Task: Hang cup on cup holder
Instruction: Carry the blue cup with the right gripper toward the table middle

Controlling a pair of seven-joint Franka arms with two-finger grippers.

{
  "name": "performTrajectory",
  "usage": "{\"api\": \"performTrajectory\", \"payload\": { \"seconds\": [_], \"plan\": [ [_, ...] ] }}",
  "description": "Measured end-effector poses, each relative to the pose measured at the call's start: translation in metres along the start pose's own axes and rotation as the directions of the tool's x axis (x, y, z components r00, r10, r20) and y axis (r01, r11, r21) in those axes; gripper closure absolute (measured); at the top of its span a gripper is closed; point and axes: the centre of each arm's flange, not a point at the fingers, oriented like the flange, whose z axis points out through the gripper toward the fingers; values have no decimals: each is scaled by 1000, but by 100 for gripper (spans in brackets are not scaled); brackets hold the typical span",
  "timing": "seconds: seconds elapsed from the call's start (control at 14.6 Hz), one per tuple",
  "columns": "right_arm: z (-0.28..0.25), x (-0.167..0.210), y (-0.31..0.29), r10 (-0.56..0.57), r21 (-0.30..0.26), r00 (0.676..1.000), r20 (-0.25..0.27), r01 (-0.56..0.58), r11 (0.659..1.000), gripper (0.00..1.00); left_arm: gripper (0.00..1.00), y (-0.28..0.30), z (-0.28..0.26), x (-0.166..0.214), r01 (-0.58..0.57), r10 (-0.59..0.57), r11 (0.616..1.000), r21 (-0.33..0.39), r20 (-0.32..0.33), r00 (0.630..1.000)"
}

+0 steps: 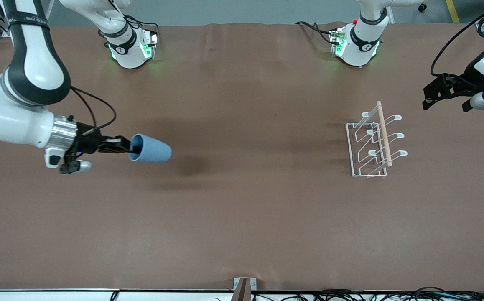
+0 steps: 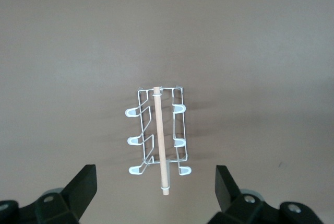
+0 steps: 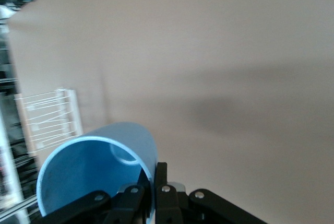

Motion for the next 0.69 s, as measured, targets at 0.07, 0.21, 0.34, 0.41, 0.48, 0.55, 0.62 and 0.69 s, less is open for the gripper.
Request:
{"api": "performTrajectory", "payload": {
  "seconds": [0.07, 0.21, 0.34, 0.41, 0.48, 0.55, 0.62, 0.69],
  "plan": [
    [13, -4, -12, 6, 50, 1000, 9, -7, 999, 95, 0, 0, -1, 0, -49, 49, 999, 0, -3, 999],
    [37, -12, -34, 24, 136, 1000, 11, -26, 990, 95, 0, 1, -4, 3, -129, 129, 992, 2, -11, 992],
    [58, -19, -55, 42, 214, 999, 14, -44, 976, 95, 0, 4, -4, 6, -240, 240, 971, 2, -11, 971],
    [68, -23, -68, 43, 261, 999, 10, -44, 964, 95, 0, 9, -2, 7, -300, 300, 954, 1, -8, 954],
    [78, -27, -80, 43, 307, 999, 1, -41, 951, 95, 0, 17, 1, 9, -350, 350, 937, -2, -4, 937],
    [89, -32, -90, 40, 354, 999, -11, -34, 934, 95, 0, 31, 5, 12, -396, 396, 918, -6, 0, 918],
    [101, -37, -95, 38, 401, 999, -22, -26, 916, 95, 0, 48, 7, 16, -446, 446, 895, -9, -1, 895],
    [113, -42, -96, 33, 448, 999, -31, -16, 894, 95, 0, 64, 10, 20, -501, 501, 865, -12, -1, 865]
  ]
}}
